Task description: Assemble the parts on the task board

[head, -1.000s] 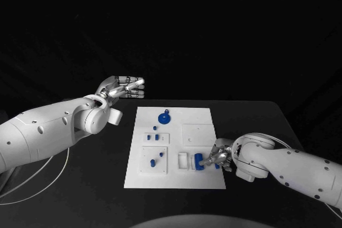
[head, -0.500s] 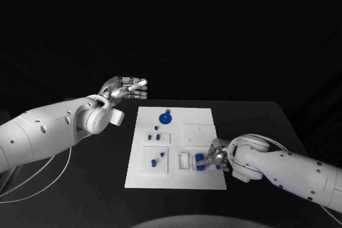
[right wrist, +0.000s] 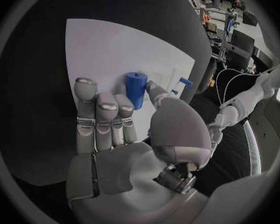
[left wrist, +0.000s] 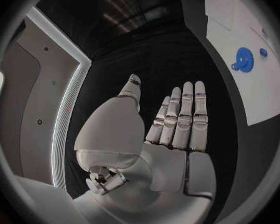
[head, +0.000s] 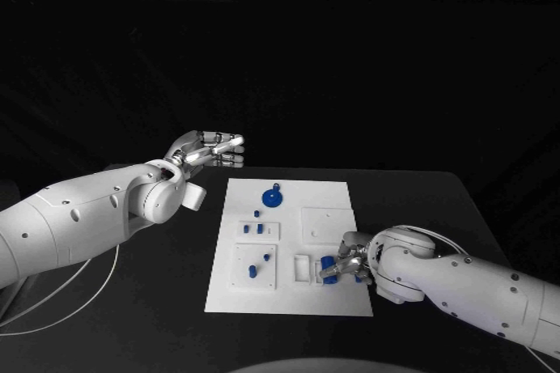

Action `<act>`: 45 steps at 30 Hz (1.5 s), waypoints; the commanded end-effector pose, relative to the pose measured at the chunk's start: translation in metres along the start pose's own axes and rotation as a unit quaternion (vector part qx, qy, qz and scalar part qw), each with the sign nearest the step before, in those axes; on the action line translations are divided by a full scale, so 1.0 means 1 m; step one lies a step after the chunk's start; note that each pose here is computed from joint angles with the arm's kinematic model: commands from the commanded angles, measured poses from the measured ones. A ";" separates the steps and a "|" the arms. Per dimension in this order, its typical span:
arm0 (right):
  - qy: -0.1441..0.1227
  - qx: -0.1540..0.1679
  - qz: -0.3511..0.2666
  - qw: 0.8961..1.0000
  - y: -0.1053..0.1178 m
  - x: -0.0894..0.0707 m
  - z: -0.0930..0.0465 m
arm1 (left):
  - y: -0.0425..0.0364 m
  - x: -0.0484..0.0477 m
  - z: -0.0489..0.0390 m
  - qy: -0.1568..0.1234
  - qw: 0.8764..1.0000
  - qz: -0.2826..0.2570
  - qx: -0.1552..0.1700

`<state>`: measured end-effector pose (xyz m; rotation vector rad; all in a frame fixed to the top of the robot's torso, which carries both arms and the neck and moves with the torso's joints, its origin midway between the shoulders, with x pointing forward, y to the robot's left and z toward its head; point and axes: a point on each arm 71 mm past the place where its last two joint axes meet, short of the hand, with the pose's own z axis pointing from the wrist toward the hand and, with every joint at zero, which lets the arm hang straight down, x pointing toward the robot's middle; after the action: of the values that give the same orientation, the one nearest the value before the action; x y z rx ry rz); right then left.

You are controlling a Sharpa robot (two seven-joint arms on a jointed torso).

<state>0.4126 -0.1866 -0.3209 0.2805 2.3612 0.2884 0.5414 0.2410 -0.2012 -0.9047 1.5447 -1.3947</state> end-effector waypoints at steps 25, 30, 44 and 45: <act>-0.021 0.041 0.145 0.988 -0.032 -0.007 0.007 | 0.0039 0.0021 -0.0004 0.017 1.000 0.001 -0.019; -0.016 0.041 0.170 0.984 -0.035 -0.012 0.005 | 0.0048 0.0031 -0.0003 0.021 0.999 0.004 -0.025; 0.002 0.006 0.198 0.980 -0.014 -0.015 -0.009 | 0.0063 0.0020 -0.0005 0.019 0.999 0.010 -0.032; 0.004 0.003 0.199 0.980 -0.011 -0.015 -0.010 | 0.0064 0.0020 -0.0005 0.020 0.999 0.010 -0.033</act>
<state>0.4166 -0.2059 -0.3084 0.7155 2.2937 0.4411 0.5408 0.2425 -0.2078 -0.9165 1.6171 -1.3514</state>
